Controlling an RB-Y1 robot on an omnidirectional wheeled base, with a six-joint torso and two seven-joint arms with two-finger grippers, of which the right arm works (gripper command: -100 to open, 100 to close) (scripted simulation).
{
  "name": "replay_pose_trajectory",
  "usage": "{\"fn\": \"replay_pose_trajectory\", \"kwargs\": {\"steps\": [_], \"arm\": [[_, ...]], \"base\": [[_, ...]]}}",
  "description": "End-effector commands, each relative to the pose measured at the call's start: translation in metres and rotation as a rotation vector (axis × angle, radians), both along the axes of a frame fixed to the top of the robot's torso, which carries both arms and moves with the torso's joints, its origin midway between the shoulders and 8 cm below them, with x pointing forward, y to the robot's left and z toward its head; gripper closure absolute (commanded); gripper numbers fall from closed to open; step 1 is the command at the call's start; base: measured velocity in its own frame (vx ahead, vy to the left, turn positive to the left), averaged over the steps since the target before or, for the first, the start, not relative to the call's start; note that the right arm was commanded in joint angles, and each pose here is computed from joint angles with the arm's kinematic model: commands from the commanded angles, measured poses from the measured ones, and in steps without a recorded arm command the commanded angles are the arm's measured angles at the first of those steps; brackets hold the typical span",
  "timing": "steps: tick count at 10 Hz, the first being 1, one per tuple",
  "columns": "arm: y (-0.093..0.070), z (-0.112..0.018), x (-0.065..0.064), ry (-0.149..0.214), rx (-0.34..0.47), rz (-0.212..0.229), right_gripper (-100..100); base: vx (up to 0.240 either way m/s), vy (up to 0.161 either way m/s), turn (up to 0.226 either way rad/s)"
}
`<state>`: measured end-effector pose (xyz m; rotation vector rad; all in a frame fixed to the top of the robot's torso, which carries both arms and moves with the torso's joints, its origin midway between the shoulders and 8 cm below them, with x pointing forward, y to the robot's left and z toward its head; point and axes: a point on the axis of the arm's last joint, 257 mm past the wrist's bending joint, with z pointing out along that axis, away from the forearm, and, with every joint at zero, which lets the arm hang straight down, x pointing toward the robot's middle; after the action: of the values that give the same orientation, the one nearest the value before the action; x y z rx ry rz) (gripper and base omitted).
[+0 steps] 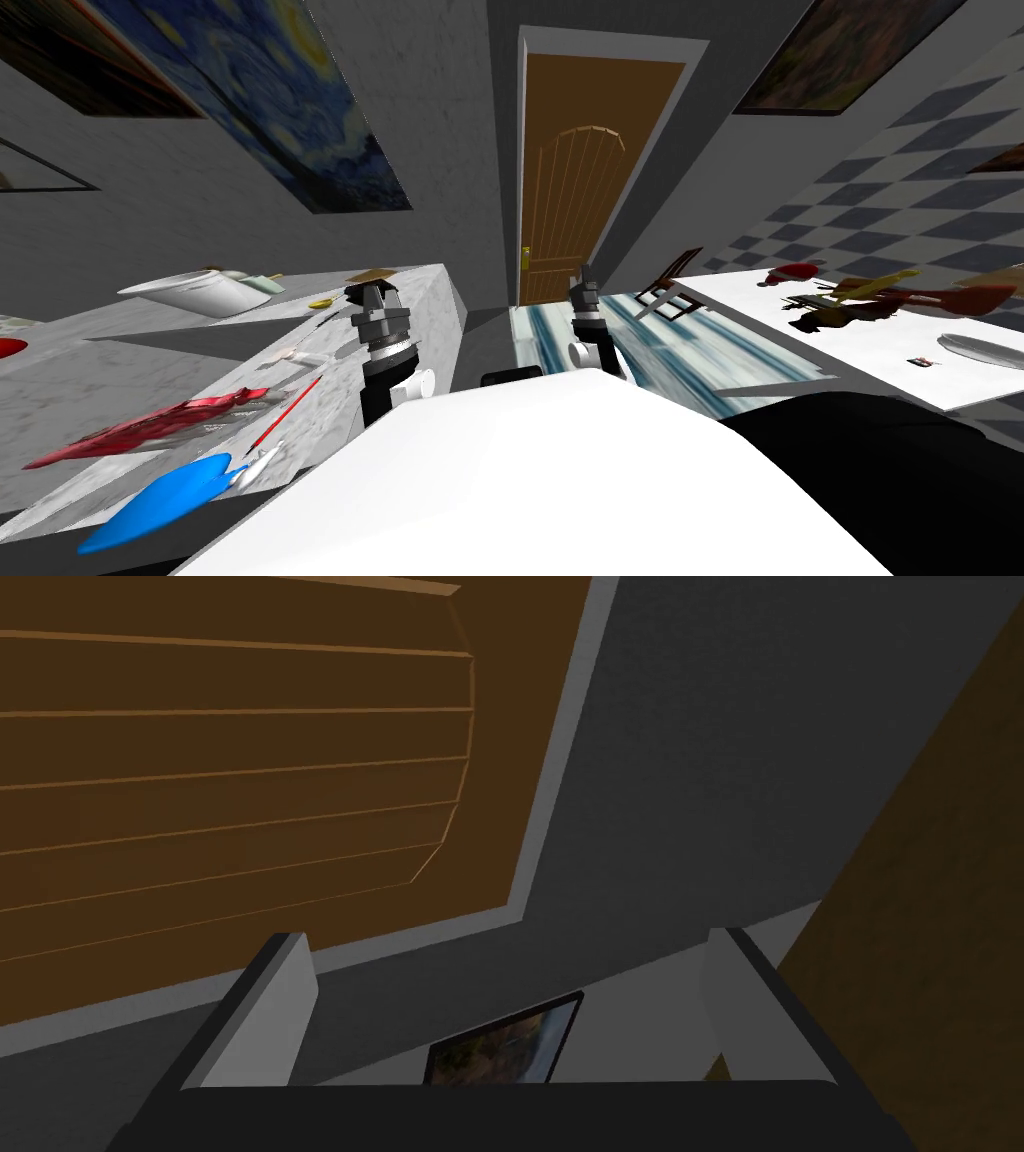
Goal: Pull the door open
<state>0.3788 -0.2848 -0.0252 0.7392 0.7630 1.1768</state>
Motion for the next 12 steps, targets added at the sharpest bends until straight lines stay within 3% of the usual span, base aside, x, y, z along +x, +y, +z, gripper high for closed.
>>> {"fn": "replay_pose_trajectory", "kwargs": {"steps": [1,12], "arm": [[-0.002,-0.013,0.008,0.035,-0.067,-0.031,-100],[-0.014,-0.076,0.042,0.192,-0.376,-0.164,-100]], "base": [[0.153,0.012,0.027],[0.101,-0.002,0.020]]}}
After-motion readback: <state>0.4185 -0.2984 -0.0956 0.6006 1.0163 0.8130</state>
